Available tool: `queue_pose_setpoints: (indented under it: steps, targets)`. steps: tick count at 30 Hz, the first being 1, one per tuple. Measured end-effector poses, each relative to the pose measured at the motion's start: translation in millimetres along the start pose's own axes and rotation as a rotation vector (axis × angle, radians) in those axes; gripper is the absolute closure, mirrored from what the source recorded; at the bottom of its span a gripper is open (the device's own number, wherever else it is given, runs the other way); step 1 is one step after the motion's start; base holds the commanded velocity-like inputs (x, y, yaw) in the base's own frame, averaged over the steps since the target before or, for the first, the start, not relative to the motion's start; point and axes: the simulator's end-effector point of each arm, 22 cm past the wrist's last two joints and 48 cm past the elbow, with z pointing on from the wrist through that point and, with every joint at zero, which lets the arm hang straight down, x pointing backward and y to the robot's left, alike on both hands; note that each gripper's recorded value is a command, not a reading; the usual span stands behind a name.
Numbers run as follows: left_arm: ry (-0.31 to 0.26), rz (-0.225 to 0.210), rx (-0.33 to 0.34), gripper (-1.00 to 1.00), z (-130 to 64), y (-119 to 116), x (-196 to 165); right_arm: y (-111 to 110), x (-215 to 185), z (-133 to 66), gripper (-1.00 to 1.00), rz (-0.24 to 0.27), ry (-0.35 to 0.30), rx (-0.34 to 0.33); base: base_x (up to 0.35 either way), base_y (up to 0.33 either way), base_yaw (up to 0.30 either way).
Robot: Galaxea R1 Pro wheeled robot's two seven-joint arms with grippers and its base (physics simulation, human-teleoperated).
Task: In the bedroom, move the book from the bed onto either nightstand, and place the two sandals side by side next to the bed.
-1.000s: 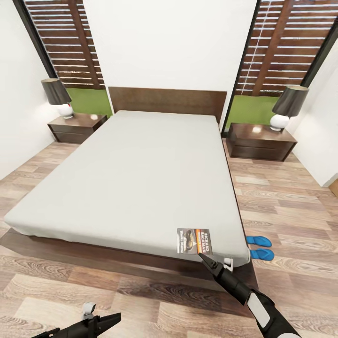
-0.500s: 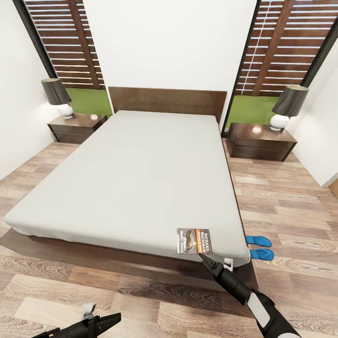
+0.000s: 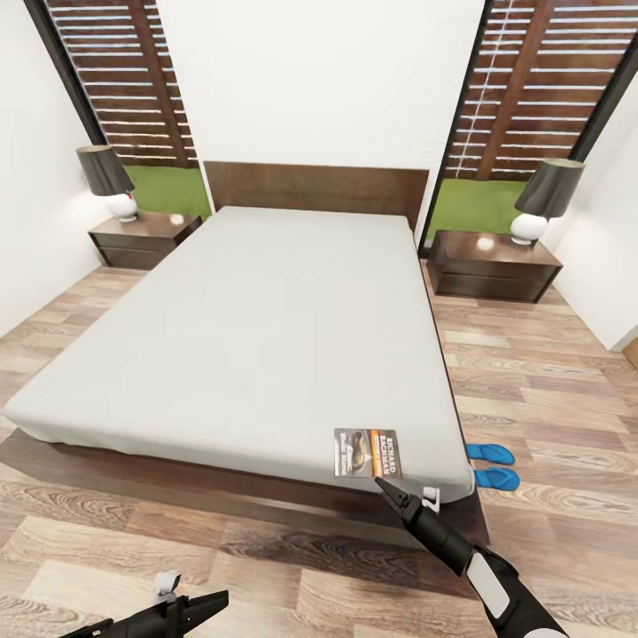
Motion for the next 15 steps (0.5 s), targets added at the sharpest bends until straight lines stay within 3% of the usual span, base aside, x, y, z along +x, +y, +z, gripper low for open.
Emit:
queue_pose_setpoints:
  steps: [15]
  targets:
    - [0.000,0.000,0.001,-1.00,2.2,10.8,2.5,-15.2,7.8,1.9,-1.00,0.017,0.004,0.010,0.000,0.000,0.000]
